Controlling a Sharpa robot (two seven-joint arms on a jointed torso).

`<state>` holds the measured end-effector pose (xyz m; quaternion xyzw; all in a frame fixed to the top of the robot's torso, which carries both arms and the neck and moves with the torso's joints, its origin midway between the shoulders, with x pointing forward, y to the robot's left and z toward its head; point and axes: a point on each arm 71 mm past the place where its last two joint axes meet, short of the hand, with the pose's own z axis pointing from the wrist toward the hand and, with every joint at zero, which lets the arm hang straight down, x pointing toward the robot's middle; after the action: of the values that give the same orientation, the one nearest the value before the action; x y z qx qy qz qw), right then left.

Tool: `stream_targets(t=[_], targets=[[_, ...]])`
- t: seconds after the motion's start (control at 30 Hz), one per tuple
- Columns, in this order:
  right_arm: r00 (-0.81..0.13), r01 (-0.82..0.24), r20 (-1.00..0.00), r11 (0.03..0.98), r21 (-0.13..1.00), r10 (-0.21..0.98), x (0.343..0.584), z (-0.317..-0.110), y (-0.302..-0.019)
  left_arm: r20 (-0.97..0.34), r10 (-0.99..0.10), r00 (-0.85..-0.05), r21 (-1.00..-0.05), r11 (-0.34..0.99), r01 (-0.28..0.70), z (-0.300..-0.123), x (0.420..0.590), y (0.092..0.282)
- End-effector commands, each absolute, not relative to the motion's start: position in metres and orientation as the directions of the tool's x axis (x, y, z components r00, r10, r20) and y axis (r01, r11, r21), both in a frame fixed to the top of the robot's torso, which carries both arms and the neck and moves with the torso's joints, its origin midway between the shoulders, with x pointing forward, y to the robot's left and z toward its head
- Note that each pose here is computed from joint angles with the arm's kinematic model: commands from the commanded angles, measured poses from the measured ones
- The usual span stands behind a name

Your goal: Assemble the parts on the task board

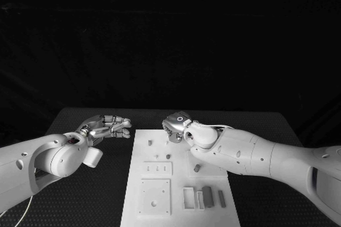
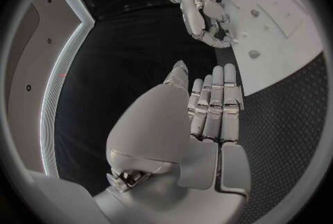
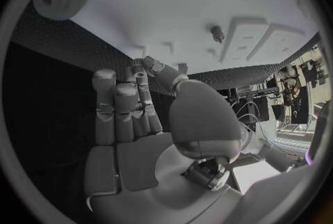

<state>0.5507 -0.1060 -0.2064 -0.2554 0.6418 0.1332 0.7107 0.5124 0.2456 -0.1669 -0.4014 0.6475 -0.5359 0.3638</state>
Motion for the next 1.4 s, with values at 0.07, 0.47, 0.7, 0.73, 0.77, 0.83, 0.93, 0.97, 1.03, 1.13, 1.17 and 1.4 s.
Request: stream_targets(t=[0.07,0.47,0.7,0.73,0.77,0.83,0.93,0.97,1.03,1.13,1.17,1.4], targets=[[0.132,-0.523,-0.979,0.828,-0.202,-0.155,0.551,-0.208,-0.105,-0.041,-0.905,-0.424,-0.988,0.100,-0.117,-0.164,0.513,0.242],[0.116,-0.530,-0.981,0.826,-0.193,-0.155,0.551,-0.212,-0.101,-0.042,-0.904,-0.425,-0.988,0.100,-0.115,-0.163,0.513,0.241],[0.105,-0.532,-0.982,0.825,-0.191,-0.160,0.551,-0.215,-0.102,-0.042,-0.904,-0.425,-0.989,0.100,-0.114,-0.162,0.514,0.241],[0.105,-0.531,-0.981,0.825,-0.192,-0.161,0.551,-0.215,-0.102,-0.043,-0.905,-0.424,-0.988,0.100,-0.114,-0.162,0.514,0.242],[0.105,-0.531,-0.981,0.825,-0.192,-0.161,0.551,-0.215,-0.102,-0.043,-0.905,-0.423,-0.988,0.100,-0.113,-0.162,0.514,0.242],[0.105,-0.529,-0.981,0.826,-0.193,-0.161,0.551,-0.216,-0.103,-0.043,-0.905,-0.423,-0.989,0.100,-0.113,-0.162,0.514,0.242],[0.106,-0.528,-0.981,0.827,-0.194,-0.162,0.552,-0.216,-0.103,-0.043,-0.904,-0.425,-0.989,0.100,-0.112,-0.161,0.514,0.242],[0.106,-0.528,-0.981,0.827,-0.194,-0.162,0.552,-0.216,-0.103,-0.043,-0.904,-0.425,-0.989,0.100,-0.112,-0.161,0.514,0.242],[0.105,-0.528,-0.981,0.827,-0.193,-0.163,0.553,-0.217,-0.102,-0.043,-0.904,-0.426,-0.989,0.100,-0.112,-0.161,0.514,0.241],[0.095,-0.530,-0.981,0.826,-0.192,-0.167,0.553,-0.219,-0.103,-0.045,-0.904,-0.425,-0.989,0.101,-0.110,-0.160,0.515,0.241],[0.091,-0.531,-0.982,0.826,-0.189,-0.167,0.553,-0.220,-0.103,-0.045,-0.904,-0.425,-0.989,0.101,-0.109,-0.160,0.515,0.241],[0.069,-0.538,-0.984,0.825,-0.175,-0.164,0.552,-0.224,-0.105,-0.046,-0.905,-0.423,-0.989,0.102,-0.109,-0.158,0.515,0.242]])
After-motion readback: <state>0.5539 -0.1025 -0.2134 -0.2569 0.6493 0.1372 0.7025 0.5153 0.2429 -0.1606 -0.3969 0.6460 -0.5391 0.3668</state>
